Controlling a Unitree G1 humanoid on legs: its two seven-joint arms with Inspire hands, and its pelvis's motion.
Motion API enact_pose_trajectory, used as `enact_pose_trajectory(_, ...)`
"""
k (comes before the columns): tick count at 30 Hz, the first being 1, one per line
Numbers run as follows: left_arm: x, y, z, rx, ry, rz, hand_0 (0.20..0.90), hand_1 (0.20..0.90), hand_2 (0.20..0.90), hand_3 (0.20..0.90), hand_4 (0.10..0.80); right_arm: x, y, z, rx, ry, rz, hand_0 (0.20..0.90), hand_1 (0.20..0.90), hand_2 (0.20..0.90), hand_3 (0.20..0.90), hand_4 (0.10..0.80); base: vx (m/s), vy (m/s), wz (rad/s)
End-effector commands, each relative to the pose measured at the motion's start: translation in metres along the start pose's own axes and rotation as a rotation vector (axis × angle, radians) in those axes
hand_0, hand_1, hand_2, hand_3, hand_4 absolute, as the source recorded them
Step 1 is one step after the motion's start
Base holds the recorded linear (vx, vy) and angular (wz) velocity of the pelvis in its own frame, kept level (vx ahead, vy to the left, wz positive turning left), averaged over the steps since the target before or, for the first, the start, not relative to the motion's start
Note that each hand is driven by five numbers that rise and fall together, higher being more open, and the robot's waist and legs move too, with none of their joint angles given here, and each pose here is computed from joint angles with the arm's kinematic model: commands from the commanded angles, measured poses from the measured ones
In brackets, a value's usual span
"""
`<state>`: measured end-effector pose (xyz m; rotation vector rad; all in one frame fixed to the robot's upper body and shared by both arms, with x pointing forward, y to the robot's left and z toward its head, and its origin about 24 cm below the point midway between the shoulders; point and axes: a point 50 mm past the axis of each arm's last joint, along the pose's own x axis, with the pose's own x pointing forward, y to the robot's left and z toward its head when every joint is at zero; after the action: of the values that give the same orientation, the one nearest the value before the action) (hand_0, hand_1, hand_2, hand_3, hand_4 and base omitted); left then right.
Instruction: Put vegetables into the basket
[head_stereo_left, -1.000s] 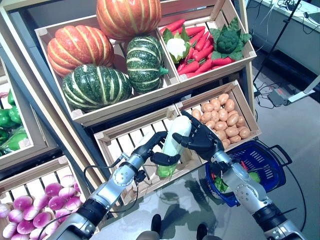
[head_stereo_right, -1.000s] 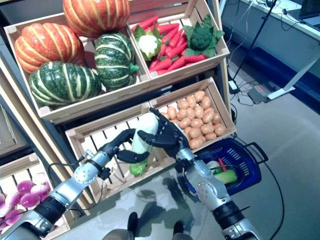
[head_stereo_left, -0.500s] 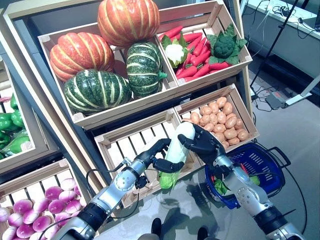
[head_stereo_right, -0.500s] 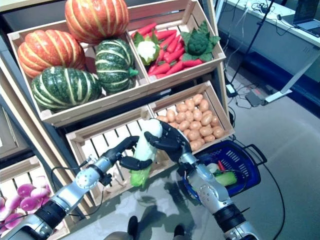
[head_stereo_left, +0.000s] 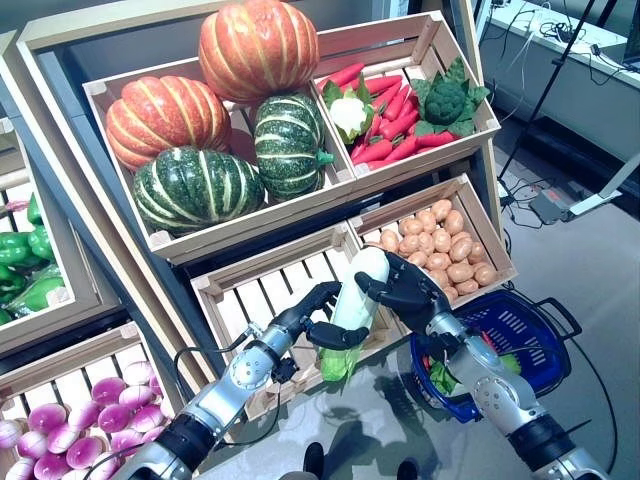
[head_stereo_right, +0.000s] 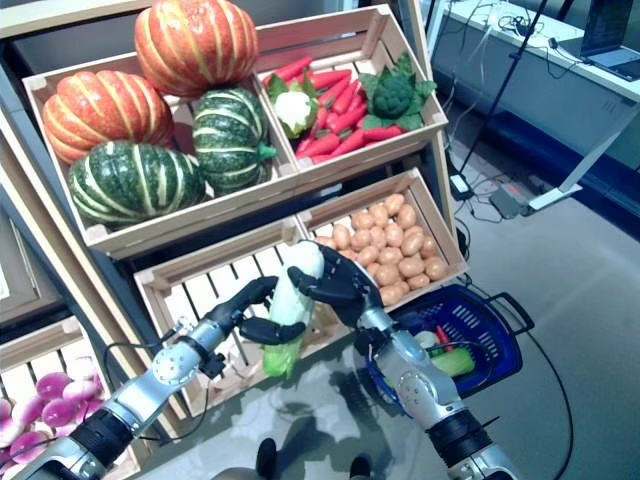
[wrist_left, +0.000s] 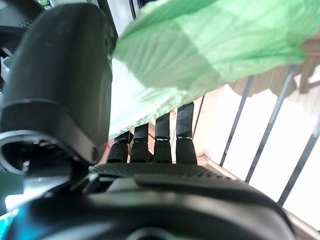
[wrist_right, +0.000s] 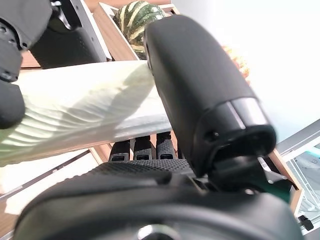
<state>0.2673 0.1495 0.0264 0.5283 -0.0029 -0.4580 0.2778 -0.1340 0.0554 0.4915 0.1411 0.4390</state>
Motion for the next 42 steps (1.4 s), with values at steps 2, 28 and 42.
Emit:
enact_pose_trajectory(2, 0.016, 0.028, 0.034, -0.064, -0.168, 0.148, 0.900, 0.900, 0.900, 0.900, 0.800, 0.009, 0.038, 0.056, 0.109, -0.320, 0.185, 0.300, 0.300, 0.300, 0.300, 0.400, 0.000, 0.000, 0.00)
enact_pose_trajectory(28, 0.007, 0.050, 0.041, -0.357, -0.252, 0.178, 0.900, 0.900, 0.900, 0.900, 0.800, -0.034, -0.056, 0.131, 0.112, -0.699, -0.311, 0.300, 0.300, 0.300, 0.300, 0.400, -0.008, -0.002, -0.01)
enact_pose_trajectory(42, 0.005, 0.070, 0.068, -0.444, -0.404, 0.208, 0.900, 0.900, 0.900, 0.900, 0.800, -0.076, -0.097, 0.176, -0.271, -0.821, -0.750, 0.300, 0.300, 0.300, 0.300, 0.400, -0.045, -0.004, -0.03)
